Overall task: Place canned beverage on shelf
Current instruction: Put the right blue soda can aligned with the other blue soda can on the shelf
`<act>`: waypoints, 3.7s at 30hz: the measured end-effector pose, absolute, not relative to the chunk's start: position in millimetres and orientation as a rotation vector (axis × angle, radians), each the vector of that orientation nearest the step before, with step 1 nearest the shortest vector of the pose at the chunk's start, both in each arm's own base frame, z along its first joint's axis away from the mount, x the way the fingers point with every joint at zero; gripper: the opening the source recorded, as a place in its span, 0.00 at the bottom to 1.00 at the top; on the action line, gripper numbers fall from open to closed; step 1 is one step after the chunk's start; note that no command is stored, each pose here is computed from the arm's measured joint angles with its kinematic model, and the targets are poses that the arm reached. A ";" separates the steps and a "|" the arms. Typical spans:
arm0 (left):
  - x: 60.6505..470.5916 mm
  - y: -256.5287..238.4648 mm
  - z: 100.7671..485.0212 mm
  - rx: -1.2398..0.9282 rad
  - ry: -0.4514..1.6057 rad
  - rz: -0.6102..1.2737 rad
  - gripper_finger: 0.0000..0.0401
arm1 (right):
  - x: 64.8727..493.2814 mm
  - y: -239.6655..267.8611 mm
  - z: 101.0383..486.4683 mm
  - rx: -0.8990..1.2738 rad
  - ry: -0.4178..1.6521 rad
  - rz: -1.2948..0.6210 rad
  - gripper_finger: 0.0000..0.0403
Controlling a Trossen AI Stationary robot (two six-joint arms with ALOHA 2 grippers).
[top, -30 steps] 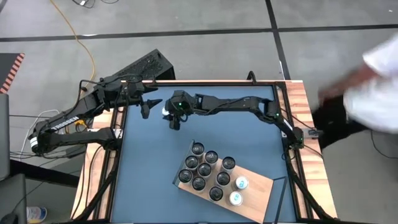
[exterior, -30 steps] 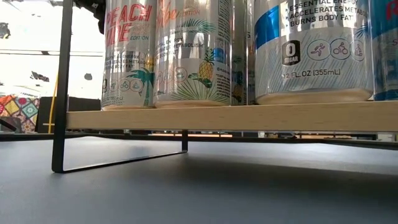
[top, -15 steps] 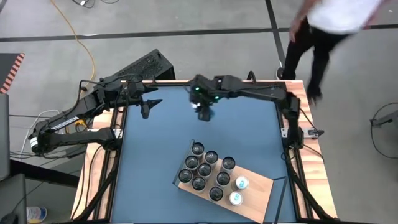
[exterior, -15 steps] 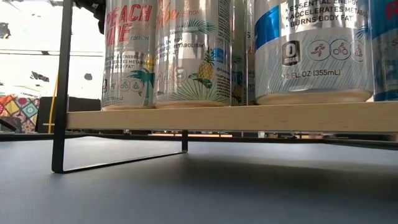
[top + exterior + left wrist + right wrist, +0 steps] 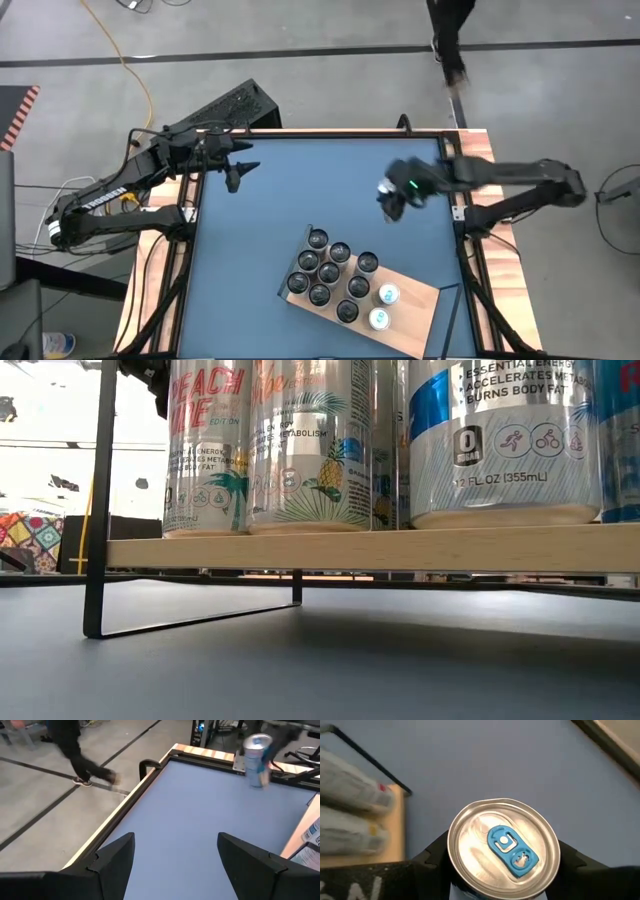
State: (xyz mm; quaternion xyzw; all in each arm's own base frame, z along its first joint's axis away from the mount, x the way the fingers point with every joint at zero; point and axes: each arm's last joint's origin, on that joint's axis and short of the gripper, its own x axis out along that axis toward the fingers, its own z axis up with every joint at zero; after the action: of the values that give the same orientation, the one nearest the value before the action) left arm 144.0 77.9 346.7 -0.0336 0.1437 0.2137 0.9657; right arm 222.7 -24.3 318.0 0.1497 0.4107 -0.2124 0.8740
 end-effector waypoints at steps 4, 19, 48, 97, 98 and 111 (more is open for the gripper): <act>144.5 78.1 348.4 -0.069 0.272 0.434 0.67 | 180.8 9.4 301.2 0.464 0.726 -0.532 0.54; 145.7 78.7 353.4 -0.148 0.199 0.447 0.67 | 160.4 95.0 284.9 0.461 0.714 -0.631 0.54; 146.1 78.2 353.7 -0.176 0.189 0.457 0.67 | 175.9 189.8 252.9 0.314 0.533 -0.809 0.54; 149.3 72.0 353.8 -0.169 0.190 0.452 0.67 | 184.8 212.3 229.2 0.261 0.541 -0.755 0.68; 149.3 72.0 353.8 -0.169 0.190 0.452 0.67 | 184.7 212.3 229.2 0.260 0.541 -0.756 0.68; 149.3 72.0 353.7 -0.169 0.191 0.452 0.67 | 181.1 213.1 234.1 0.280 0.536 -0.735 0.71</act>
State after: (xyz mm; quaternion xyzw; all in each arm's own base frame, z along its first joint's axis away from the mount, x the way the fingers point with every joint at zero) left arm 149.3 72.0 353.7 -0.0838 0.0943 0.2233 0.9666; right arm 181.1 213.1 234.1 0.1347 0.2580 -0.3537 0.8889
